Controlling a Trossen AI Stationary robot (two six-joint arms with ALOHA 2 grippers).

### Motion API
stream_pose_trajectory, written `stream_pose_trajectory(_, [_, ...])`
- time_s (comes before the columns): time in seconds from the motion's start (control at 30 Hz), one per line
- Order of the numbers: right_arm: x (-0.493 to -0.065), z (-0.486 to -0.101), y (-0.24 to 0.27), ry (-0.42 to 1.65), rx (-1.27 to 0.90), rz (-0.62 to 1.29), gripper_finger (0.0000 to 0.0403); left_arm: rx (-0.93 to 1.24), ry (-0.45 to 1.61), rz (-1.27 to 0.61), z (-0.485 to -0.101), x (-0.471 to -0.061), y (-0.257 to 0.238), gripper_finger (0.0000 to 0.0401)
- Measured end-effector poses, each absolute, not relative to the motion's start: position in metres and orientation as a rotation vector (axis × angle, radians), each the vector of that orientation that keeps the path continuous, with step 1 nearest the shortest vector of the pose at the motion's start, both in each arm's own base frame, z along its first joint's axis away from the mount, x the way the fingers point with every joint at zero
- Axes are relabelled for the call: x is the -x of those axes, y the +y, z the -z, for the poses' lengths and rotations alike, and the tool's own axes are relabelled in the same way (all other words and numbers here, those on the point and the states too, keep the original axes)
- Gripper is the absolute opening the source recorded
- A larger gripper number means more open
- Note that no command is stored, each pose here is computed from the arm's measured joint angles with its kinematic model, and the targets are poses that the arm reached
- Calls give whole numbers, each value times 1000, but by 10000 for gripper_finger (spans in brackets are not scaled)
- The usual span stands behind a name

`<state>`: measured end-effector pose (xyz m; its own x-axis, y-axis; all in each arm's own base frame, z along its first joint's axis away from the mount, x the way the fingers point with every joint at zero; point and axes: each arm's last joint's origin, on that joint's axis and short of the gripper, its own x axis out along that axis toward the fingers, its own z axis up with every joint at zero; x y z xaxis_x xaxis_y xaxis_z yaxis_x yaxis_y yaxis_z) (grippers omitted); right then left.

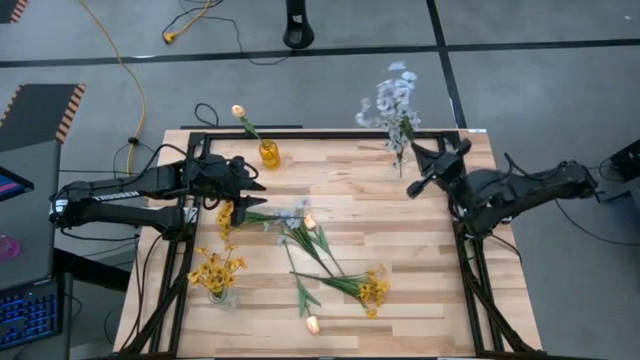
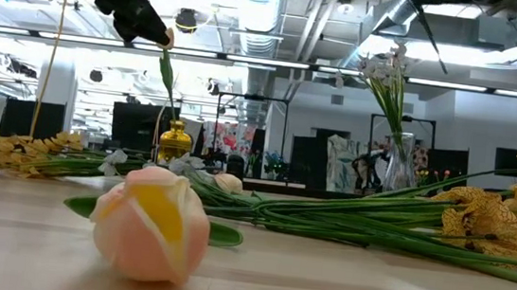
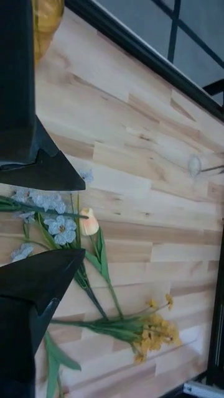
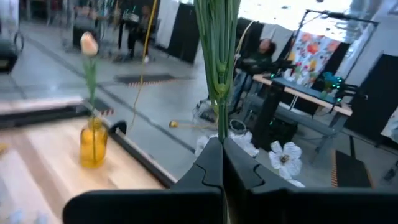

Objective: Sort flowers into vase by color
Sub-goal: Put the left white flowers into the top transparent vase

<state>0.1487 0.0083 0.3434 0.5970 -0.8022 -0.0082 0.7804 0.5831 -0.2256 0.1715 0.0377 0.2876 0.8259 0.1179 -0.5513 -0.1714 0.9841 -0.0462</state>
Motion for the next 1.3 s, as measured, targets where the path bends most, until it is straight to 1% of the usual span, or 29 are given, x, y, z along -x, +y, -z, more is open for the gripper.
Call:
stream_pose_trajectory(0.33, [-145, -311, -12, -92, 228, 987, 23, 98, 579, -163, -288, -171, 38, 146])
stream_pose_trajectory(0.57, [-140, -290, -25, -240, 281, 983, 23, 101, 579, -164, -288, -171, 38, 146])
stream_pose_trajectory(0.77, [-136, -273, -32, -259, 312, 1000, 23, 120, 578, -169, -288, -171, 38, 146])
stream_pose_trajectory(0.9, [-134, -256, -38, -286, 281, 967, 23, 131, 577, -173, -288, -171, 38, 146])
stream_pose_trajectory(1.1, [-126, -232, -45, -294, 249, 1014, 23, 133, 576, -174, -288, -171, 38, 146])
stream_pose_trajectory(1.3, [-119, -219, -46, -347, 258, 971, 23, 131, 564, -174, -289, -172, 38, 146])
